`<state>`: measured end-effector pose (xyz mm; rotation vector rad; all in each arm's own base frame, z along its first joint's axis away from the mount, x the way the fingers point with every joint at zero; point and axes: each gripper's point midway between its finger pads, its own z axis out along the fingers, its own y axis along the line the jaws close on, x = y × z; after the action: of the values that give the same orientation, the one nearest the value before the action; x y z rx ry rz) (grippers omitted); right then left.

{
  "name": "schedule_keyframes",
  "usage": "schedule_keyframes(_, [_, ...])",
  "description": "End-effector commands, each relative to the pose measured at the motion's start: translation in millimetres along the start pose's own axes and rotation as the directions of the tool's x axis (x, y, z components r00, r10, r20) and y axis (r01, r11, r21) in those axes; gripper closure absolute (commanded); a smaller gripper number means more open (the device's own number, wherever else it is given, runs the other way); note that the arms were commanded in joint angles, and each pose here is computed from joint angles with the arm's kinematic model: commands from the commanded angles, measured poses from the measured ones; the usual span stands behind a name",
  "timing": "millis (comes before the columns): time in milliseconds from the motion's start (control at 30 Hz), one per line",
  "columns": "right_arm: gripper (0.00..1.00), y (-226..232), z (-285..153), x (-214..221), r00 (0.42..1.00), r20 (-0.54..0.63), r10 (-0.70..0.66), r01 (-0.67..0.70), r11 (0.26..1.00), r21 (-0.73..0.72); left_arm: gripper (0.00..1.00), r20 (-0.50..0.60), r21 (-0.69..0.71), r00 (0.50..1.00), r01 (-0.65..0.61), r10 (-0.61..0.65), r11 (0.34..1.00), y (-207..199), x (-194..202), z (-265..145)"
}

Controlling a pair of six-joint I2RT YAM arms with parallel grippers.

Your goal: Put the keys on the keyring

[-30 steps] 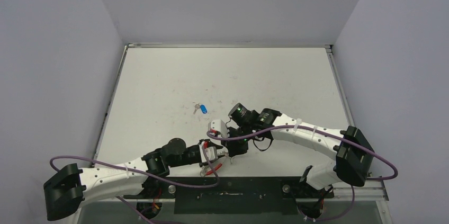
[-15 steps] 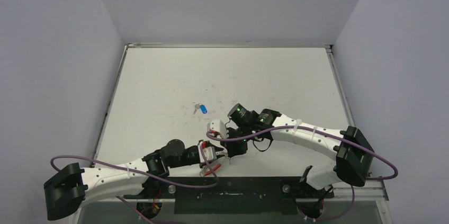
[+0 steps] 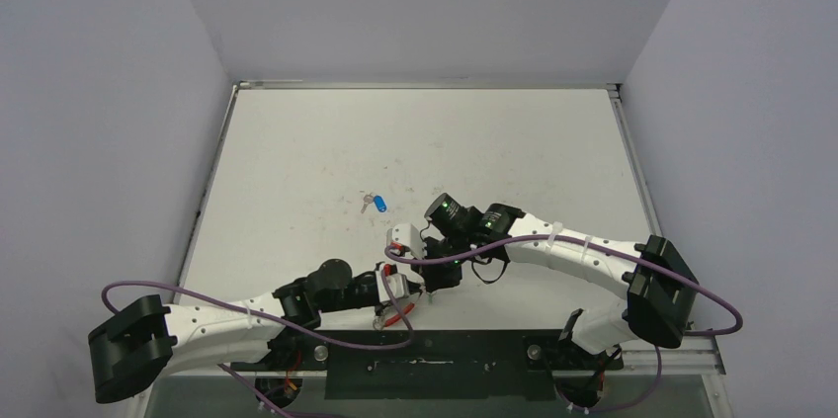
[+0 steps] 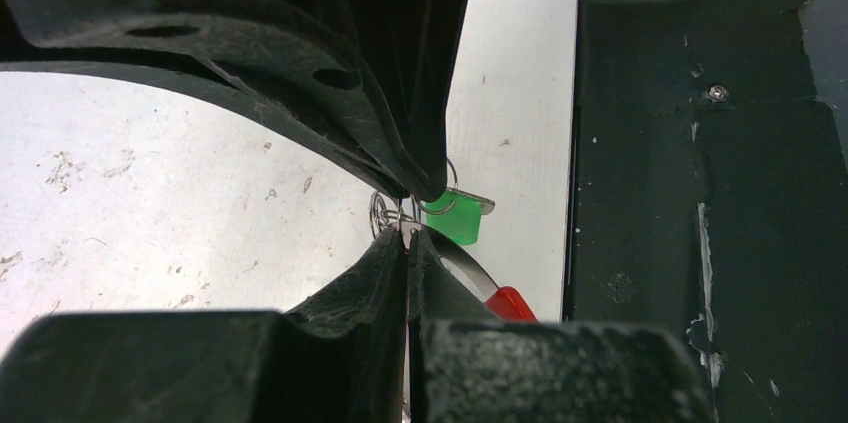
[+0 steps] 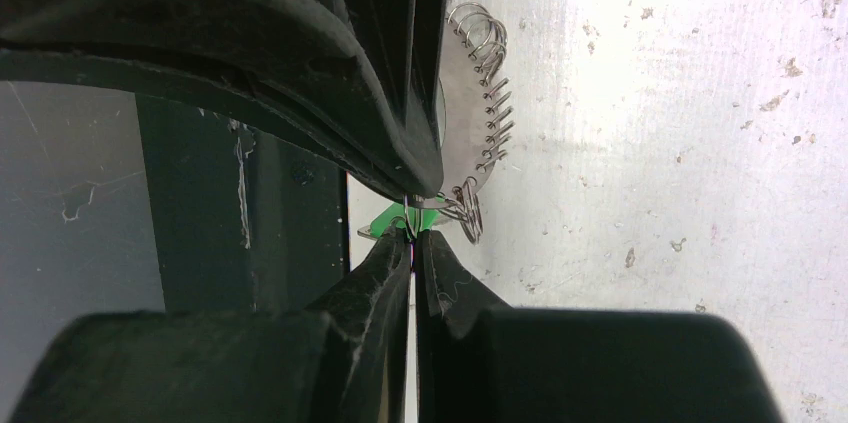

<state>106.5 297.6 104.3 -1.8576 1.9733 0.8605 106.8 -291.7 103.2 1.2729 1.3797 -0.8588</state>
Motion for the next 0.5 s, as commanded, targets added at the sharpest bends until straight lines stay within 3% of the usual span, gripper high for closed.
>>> schedule_keyframes(0, [1.0,2.3,-8.0,-25.5,0.995,0.087,-0.051,0.05,0.999,0.007,1.0,0.075,0.003,0.997,-0.023,0.023,1.0,2.6,-28.1,5.2])
schedule_keyframes(467, [1.0,2.8,-8.6,-29.7,0.993,0.103,-0.056,0.056,0.998,0.007,0.9,0.083,0.011,0.996,-0.02,0.019,1.0,2.3,-30.1,10.5])
